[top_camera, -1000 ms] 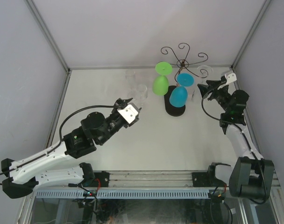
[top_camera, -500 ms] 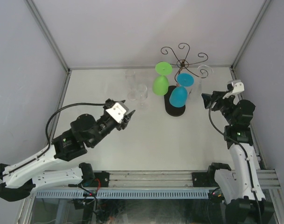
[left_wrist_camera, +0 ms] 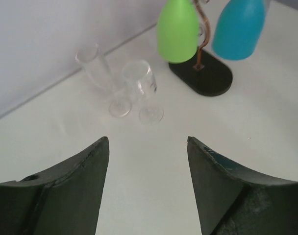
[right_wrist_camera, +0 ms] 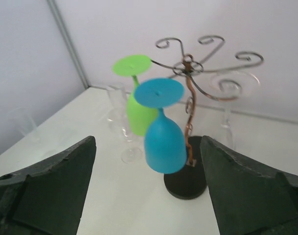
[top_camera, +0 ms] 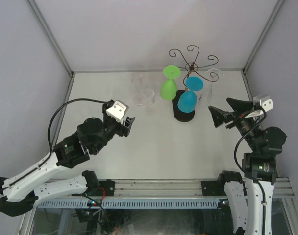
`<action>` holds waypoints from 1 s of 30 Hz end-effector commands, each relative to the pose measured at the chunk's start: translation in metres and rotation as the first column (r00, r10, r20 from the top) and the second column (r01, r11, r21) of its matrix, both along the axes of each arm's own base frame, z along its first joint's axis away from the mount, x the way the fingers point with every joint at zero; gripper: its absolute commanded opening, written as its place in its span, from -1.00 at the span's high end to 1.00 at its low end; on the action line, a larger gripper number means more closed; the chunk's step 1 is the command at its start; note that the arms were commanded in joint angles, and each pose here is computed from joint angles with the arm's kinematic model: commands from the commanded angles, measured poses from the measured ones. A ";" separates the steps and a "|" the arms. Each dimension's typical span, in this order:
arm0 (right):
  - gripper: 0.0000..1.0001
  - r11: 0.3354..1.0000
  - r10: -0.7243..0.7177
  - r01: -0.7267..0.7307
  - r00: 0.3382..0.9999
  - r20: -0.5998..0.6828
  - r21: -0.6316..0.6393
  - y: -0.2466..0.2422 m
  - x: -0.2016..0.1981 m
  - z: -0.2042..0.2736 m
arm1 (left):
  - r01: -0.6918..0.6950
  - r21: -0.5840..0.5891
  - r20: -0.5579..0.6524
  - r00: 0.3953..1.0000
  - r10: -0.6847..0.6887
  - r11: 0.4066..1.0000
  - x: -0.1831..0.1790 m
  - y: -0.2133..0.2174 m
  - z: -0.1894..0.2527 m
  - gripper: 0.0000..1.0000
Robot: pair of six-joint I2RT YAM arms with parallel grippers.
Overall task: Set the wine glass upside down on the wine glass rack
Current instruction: Turn the wine glass upside down at the wine rack.
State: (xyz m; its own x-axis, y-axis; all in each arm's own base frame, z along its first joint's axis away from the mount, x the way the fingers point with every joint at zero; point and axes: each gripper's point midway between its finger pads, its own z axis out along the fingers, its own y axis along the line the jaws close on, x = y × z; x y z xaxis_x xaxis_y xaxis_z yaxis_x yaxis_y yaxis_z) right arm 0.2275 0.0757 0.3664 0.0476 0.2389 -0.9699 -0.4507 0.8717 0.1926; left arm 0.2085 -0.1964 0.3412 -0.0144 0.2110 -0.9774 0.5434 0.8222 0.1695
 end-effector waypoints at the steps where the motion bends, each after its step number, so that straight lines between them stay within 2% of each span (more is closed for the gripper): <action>1: -0.74 0.991 0.132 -0.132 0.991 0.011 -0.008 0.021 -0.017 0.026 | -0.083 -0.125 -0.085 0.994 0.072 0.989 0.009 0.020 0.014 -0.38; 8: -0.79 0.989 0.084 -0.076 0.995 0.058 -0.125 0.012 -0.011 0.051 | -0.208 -0.210 -0.199 0.966 0.167 0.955 0.029 0.056 0.001 -0.38; 19: -0.79 0.956 0.167 -0.176 0.984 -0.057 -0.236 0.018 0.008 0.091 | -0.273 -0.231 -0.177 0.956 0.235 0.934 0.025 0.079 -0.014 -0.38; 30: -0.80 0.939 0.111 -0.146 0.986 -0.127 -0.312 0.026 0.069 0.119 | -0.295 -0.202 -0.189 0.947 0.259 0.934 0.006 0.098 -0.035 -0.38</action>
State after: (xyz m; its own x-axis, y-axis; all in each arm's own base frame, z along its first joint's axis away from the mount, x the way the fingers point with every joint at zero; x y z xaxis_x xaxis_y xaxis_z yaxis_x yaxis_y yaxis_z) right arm 0.2806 0.1060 0.4816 -0.0450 -0.0429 -0.9981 -0.5975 0.8018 -0.0075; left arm 0.2172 -0.1026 0.3125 -0.1928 -0.0333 -0.9807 0.3057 0.9477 -0.0922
